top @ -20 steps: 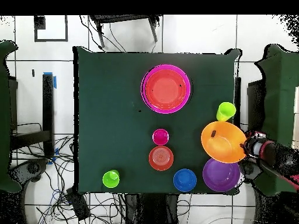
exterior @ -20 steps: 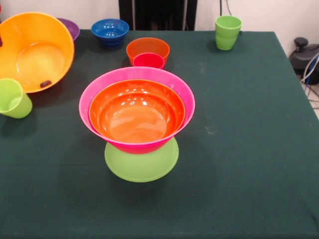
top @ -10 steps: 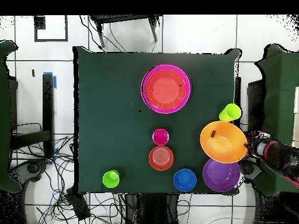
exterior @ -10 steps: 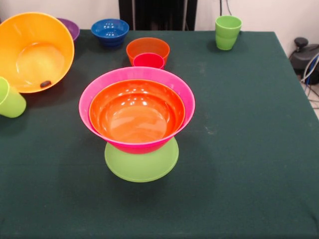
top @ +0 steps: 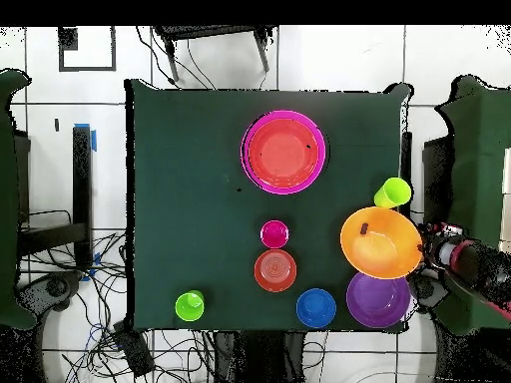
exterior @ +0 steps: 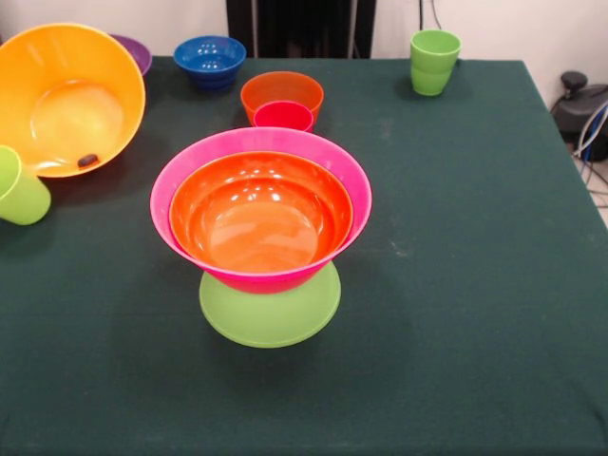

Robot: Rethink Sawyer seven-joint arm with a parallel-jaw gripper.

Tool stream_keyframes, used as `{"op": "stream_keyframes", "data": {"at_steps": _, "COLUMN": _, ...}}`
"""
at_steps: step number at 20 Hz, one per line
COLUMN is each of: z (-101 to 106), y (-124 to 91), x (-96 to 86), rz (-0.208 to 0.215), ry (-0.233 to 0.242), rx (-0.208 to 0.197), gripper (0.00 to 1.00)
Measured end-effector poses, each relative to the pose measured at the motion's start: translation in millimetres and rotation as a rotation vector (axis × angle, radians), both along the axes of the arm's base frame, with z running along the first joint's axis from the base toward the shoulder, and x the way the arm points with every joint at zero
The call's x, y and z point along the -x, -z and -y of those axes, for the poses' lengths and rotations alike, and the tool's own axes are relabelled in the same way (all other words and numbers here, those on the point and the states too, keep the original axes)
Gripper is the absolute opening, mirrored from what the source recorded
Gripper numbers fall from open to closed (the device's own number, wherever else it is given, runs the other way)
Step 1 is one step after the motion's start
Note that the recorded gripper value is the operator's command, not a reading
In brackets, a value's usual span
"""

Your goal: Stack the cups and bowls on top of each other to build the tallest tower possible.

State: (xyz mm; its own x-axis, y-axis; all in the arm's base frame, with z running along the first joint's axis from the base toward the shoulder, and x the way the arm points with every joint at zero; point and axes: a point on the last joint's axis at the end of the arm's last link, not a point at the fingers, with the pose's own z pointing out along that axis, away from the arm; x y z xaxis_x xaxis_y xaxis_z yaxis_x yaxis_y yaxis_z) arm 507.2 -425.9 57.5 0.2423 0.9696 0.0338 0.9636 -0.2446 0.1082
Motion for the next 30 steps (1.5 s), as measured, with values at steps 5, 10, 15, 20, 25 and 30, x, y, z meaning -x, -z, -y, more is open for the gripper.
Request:
{"op": "stream_keyframes", "data": {"at_steps": 5, "z": -1, "y": -1, "x": -1.7, "rz": 0.001, "ry": -0.003, "rx": 0.002, "gripper": 1.00}}
{"op": "stream_keyframes", "data": {"at_steps": 10, "z": -6, "y": -9, "x": -9.5, "rz": 0.006, "ry": -0.019, "rx": 0.016, "gripper": 1.00}}
{"op": "stream_keyframes", "data": {"at_steps": 15, "z": -26, "y": -12, "x": -28.9, "rz": 0.009, "ry": -0.064, "rx": 0.027, "gripper": 1.00}}
{"op": "stream_keyframes", "data": {"at_steps": 20, "z": -59, "y": -7, "x": -58.1, "rz": 0.009, "ry": -0.128, "rx": 0.033, "gripper": 1.00}}
{"op": "stream_keyframes", "data": {"at_steps": 25, "z": -87, "y": 2, "x": -82.8, "rz": 0.008, "ry": -0.179, "rx": 0.039, "gripper": 1.00}}
{"op": "stream_keyframes", "data": {"at_steps": 30, "z": -113, "y": 18, "x": -106.3, "rz": -0.006, "ry": -0.229, "rx": 0.057, "gripper": 1.00}}
